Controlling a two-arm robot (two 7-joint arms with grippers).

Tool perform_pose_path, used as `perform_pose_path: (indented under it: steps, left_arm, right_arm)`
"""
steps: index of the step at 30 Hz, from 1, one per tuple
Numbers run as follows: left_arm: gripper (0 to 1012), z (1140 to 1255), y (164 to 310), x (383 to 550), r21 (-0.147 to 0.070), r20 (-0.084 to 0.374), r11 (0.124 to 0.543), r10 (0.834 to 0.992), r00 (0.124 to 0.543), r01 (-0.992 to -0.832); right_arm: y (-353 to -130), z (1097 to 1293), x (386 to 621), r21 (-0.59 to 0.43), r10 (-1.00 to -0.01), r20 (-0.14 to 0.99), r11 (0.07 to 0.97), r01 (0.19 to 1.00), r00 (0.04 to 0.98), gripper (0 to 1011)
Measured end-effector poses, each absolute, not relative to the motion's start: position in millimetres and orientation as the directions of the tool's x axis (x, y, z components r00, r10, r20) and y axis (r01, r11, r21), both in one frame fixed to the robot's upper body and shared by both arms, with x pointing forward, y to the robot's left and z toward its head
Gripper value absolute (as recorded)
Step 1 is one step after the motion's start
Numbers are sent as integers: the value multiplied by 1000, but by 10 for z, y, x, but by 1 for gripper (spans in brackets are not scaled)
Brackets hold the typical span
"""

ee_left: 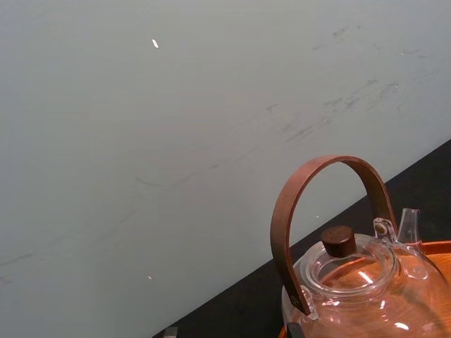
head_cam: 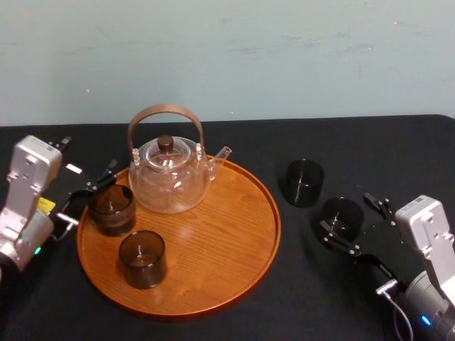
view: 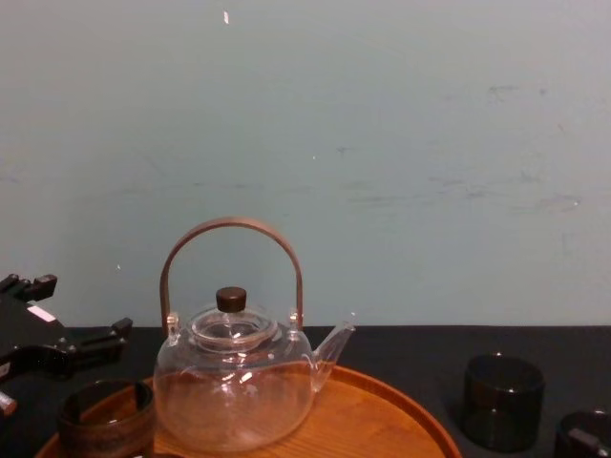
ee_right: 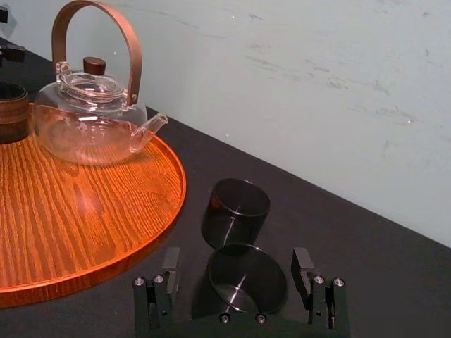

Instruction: Pick up the glass from the table and place it on the tray.

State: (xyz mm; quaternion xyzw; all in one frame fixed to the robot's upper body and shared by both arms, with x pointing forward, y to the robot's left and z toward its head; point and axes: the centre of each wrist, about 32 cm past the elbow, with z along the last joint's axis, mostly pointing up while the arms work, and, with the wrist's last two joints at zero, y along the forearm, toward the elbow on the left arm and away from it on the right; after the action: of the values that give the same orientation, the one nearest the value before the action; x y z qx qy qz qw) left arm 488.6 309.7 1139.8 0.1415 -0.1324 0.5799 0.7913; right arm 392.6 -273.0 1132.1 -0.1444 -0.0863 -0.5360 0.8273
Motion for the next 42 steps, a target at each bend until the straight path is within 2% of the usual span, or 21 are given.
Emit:
perform_pose_path:
  steps: [18, 42]
  left_arm:
    - [1001, 11398, 3097, 4886, 70, 374, 287, 880, 292, -955]
    - [1001, 11398, 3097, 4886, 70, 374, 287, 880, 292, -955]
  right_arm:
    - [-2810, 11190, 3888, -149, -887, 246, 364, 920, 391, 1002]
    - [-2876, 10996, 4030, -163, -903, 160, 374, 913, 398, 1002]
